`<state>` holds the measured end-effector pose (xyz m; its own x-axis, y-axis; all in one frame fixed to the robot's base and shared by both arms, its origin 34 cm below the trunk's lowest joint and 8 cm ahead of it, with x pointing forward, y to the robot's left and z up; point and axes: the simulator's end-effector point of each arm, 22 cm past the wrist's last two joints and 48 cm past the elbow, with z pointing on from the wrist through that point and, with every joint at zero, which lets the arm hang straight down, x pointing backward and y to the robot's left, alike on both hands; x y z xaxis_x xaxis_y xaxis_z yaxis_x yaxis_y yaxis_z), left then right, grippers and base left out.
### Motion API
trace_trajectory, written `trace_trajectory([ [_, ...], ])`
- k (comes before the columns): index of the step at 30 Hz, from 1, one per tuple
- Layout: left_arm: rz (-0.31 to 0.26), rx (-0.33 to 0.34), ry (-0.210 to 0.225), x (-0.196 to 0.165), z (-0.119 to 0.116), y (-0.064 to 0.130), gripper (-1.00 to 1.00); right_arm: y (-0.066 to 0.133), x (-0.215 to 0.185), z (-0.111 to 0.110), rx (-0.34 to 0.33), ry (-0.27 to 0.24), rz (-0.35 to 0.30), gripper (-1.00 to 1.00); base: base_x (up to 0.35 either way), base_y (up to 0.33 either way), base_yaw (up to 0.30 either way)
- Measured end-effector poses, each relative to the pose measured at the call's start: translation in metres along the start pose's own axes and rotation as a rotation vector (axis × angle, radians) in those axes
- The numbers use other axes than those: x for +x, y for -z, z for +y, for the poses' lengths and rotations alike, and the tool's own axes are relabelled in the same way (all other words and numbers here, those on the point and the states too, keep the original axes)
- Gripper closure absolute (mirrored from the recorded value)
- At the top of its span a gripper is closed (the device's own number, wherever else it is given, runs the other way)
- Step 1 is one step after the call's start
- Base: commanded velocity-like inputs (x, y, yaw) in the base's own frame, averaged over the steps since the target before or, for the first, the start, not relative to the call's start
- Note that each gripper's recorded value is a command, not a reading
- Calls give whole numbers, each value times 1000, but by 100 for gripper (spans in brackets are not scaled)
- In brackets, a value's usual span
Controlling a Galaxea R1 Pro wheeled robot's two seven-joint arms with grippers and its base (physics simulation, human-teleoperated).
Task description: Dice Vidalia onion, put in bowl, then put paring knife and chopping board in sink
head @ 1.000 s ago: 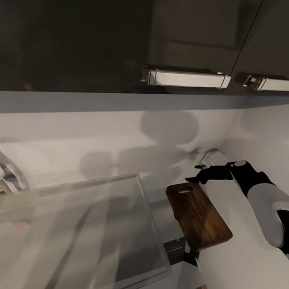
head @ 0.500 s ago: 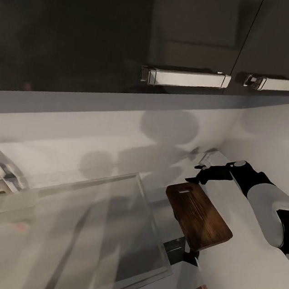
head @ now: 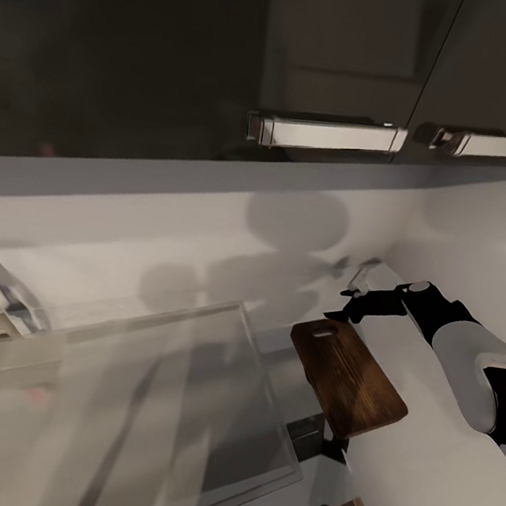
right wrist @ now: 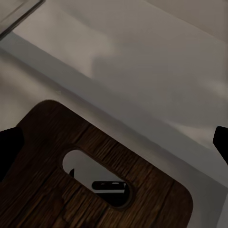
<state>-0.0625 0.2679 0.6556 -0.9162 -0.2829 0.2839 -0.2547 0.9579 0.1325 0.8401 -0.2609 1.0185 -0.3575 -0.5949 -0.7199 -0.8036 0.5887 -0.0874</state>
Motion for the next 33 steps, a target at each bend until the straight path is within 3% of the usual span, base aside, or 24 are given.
trace_trajectory([
  [33, 52, -15, -3, 20, 6, 4, -100, -27, 32, 3, -30, -18, 49, -100, 0, 0, 0],
])
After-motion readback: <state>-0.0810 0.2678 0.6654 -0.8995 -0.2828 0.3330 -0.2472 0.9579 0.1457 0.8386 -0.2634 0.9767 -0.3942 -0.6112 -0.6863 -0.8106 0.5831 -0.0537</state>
